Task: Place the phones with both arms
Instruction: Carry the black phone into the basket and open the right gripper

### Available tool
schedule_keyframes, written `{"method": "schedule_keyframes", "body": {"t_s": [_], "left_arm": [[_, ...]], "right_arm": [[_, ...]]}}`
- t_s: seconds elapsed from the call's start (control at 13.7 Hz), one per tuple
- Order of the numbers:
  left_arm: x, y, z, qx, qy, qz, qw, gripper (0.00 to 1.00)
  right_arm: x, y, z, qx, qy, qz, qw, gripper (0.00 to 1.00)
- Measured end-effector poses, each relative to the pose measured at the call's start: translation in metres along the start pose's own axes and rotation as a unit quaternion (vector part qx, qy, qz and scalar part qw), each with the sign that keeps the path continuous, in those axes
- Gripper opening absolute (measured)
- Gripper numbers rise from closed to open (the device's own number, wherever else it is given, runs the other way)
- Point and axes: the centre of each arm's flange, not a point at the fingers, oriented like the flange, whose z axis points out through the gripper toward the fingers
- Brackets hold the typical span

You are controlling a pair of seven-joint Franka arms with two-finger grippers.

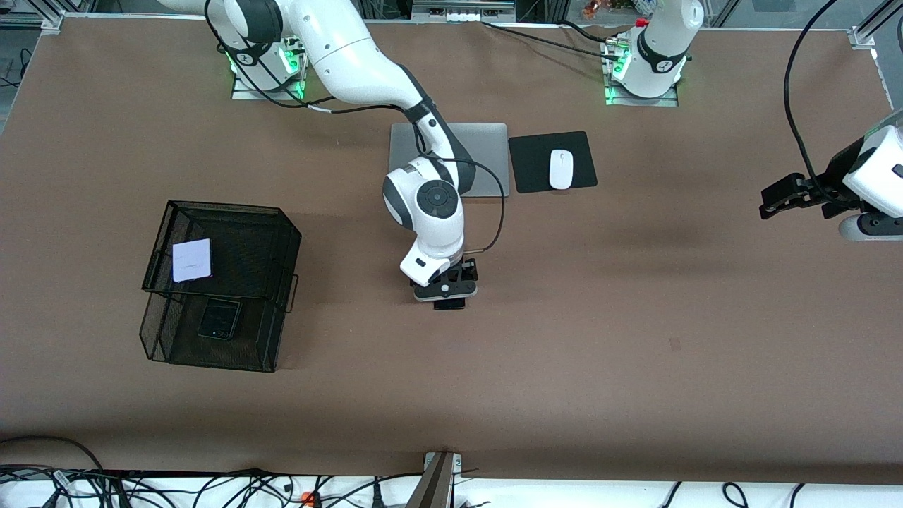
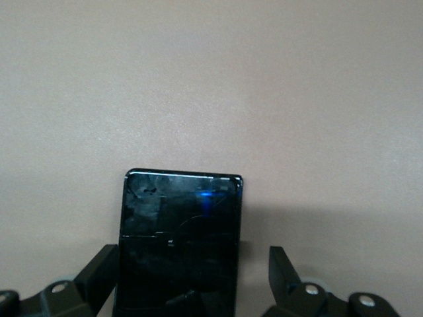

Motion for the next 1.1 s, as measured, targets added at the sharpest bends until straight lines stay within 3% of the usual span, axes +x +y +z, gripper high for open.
{"method": "schedule_keyframes", "body": {"t_s": [0.44, 0.66, 0.8, 1.1], "left_arm": [[-0.012, 0.022, -0.017, 0.001, 0.006, 0.024, 1.000, 1.00], [-0.020, 0.035, -0.017, 0.005, -0.010, 0.064, 0.998, 1.00], [-0.023, 0.026, -0.020, 0.005, -0.013, 0.075, 0.997, 1.00], [-0.024, 0.022, -0.022, 0.004, -0.012, 0.060, 0.998, 1.00]], "right_arm": [[-0.007, -0.005, 0.007, 0.004, 0.006, -0.004, 1.000, 1.00], [-0.011, -0.005, 0.015, 0.009, 0.019, -0.007, 1.000, 1.00], [-0.011, -0.009, 0.010, 0.012, 0.025, -0.011, 1.000, 0.82], [-0.003, 0.001, 0.006, -0.003, 0.022, -0.012, 1.000, 0.80]]}}
